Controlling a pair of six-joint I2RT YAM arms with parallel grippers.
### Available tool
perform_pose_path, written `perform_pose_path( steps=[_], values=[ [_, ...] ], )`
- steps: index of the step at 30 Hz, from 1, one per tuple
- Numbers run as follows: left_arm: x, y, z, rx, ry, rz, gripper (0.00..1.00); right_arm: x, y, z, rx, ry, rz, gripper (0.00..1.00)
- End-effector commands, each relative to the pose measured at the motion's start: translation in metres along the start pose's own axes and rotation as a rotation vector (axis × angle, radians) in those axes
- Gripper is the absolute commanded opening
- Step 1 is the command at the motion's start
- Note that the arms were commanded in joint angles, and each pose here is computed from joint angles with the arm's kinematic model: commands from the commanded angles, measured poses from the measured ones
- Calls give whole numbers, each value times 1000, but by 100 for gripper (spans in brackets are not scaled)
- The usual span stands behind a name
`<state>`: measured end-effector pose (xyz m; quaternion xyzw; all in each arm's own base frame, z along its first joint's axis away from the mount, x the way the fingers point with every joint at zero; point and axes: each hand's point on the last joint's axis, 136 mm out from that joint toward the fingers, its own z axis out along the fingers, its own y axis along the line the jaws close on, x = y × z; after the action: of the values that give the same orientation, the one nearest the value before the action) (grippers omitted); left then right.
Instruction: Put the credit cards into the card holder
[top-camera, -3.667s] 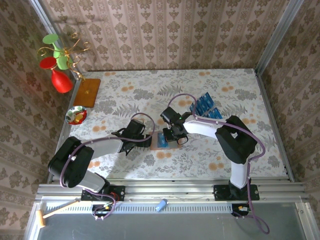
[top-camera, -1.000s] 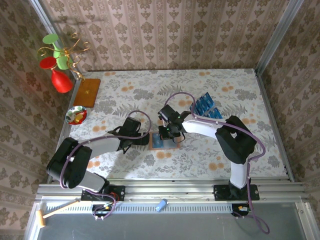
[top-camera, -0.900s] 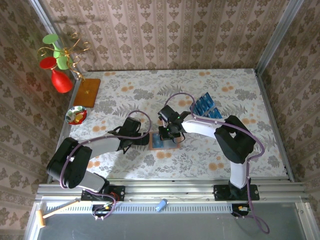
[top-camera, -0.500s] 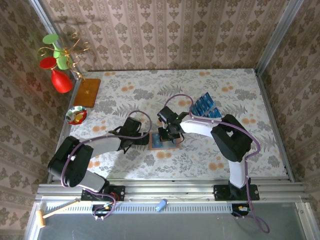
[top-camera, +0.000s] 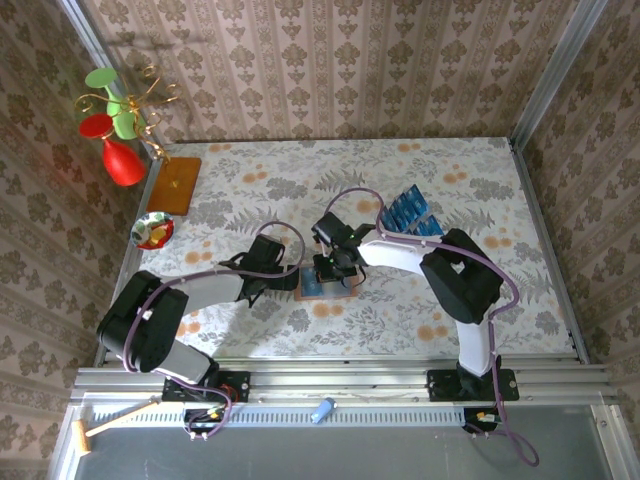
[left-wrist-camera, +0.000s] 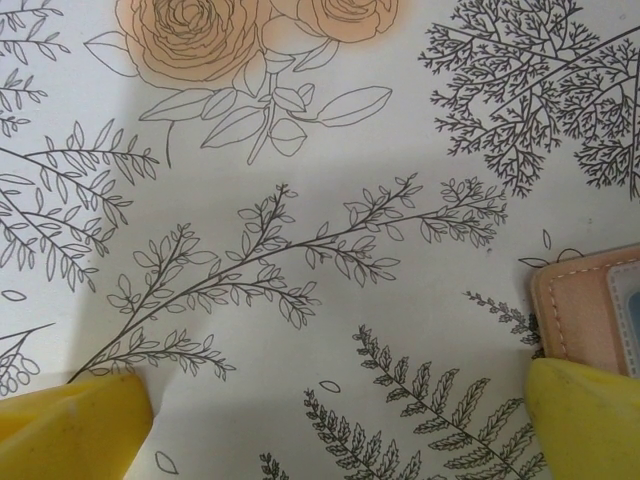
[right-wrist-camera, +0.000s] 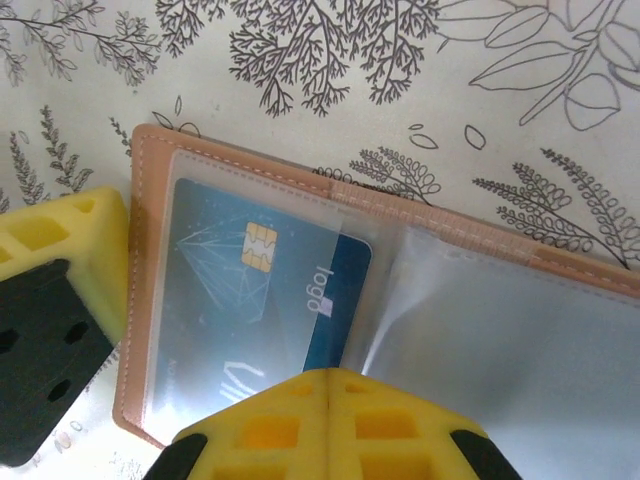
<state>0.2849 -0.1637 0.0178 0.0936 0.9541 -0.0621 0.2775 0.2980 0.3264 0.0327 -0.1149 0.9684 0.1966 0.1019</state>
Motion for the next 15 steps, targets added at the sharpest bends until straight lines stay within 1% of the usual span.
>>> perform_pose_path(
  steps=[1, 2, 4, 5, 6, 7, 10, 15],
  values=[
    [18, 3, 4, 1, 78, -10, 100, -14, 6, -40, -7, -68, -14, 11],
    [16, 5, 1, -6, 73, -10, 100, -15, 4, -46, -6, -79, -12, 14],
    [11, 7, -6, -18, 61, -13, 100, -17, -4, -56, -2, -96, -6, 25],
    [9, 7, -9, -20, 57, -16, 100, -18, -10, -59, 1, -100, 1, 28],
    [7, 8, -12, -22, 53, -21, 100, -18, -17, -61, 7, -102, 10, 31],
    [5, 8, -16, -24, 45, -28, 100, -18, -22, -62, 8, -104, 16, 31],
    [-1, 8, -27, -21, 25, -39, 100, -20, -41, -65, 20, -110, 42, 29],
    [-10, -4, -41, 4, 4, -36, 100, -23, -55, -61, 1, -102, 64, 14]
  ],
)
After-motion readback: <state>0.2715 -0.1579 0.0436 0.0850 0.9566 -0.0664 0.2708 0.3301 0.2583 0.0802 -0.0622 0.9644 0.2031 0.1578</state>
